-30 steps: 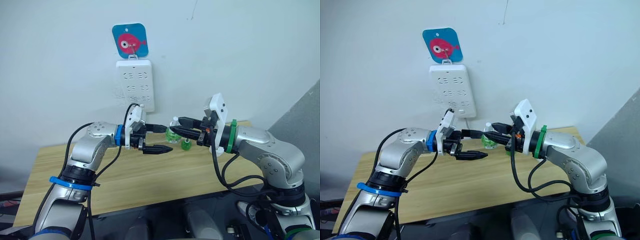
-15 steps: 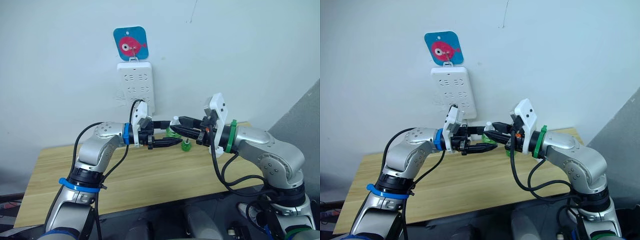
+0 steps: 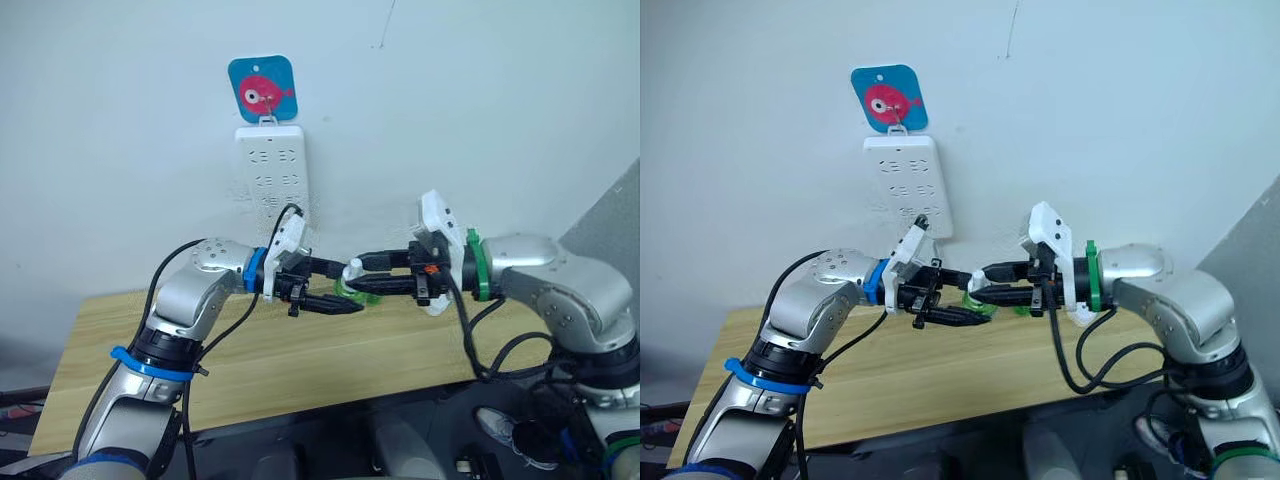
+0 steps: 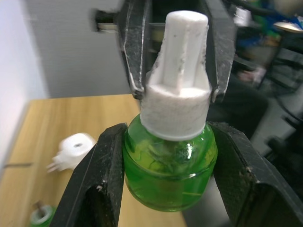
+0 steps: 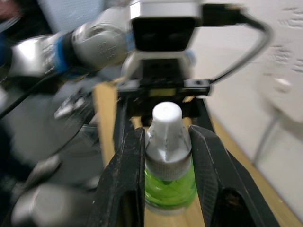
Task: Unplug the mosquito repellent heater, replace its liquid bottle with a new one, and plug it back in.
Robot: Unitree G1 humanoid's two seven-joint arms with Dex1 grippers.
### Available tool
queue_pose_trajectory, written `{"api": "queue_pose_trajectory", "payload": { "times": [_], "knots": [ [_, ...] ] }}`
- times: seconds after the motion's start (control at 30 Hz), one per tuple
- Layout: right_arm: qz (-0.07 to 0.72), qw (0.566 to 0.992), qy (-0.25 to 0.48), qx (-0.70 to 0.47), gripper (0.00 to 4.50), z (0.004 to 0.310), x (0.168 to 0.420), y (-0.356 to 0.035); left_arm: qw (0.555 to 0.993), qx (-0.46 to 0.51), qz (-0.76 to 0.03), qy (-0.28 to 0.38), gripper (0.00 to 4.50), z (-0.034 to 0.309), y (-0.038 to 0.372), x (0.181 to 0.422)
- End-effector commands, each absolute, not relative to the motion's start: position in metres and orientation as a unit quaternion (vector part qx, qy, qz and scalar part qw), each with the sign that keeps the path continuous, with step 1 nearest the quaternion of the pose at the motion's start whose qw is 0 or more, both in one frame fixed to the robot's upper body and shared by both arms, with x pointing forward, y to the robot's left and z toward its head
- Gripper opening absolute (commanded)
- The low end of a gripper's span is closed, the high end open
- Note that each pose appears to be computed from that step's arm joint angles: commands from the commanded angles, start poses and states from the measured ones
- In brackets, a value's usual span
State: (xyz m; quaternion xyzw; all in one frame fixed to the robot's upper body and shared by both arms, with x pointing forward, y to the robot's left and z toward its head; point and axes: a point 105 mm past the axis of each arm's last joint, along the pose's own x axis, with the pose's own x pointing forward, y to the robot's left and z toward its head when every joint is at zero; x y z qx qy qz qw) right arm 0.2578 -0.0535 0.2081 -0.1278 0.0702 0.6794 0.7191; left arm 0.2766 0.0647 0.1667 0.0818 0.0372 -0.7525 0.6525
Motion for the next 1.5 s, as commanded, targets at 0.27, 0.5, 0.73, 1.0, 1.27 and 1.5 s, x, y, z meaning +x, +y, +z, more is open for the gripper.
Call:
{"api": "queue_pose_trajectory", "payload": {
  "times": [0.27, 0.5, 0.73, 1.0, 1.27, 1.5],
  "knots": [
    [0.651, 0.734, 0.07, -0.18, 2.7, 0.215, 0.271, -0.08, 0.673, 0.081, -0.735, 0.009, 2.24, 0.18, 0.06, 0.28],
    [0.528, 0.826, 0.028, -0.194, 3.48, 0.224, 0.278, -0.119, 0.748, 0.064, -0.66, -0.033, 2.24, 0.178, 0.059, 0.298],
    [0.422, 0.894, -0.056, -0.139, 3.48, 0.218, 0.263, -0.083, 0.819, 0.066, -0.561, -0.104, 2.24, 0.174, 0.055, 0.321],
    [0.339, 0.932, -0.081, -0.1, 3.48, 0.214, 0.284, -0.058, 0.837, 0.057, -0.529, -0.132, 2.24, 0.175, 0.045, 0.325],
    [0.343, 0.93, -0.091, -0.098, 2.58, 0.212, 0.292, -0.051, 0.836, 0.058, -0.528, -0.137, 2.24, 0.179, 0.043, 0.321],
    [0.411, 0.902, -0.095, -0.093, 1.03, 0.213, 0.282, -0.038, 0.825, 0.064, -0.546, -0.131, 2.24, 0.178, 0.042, 0.312]
  ]
}}
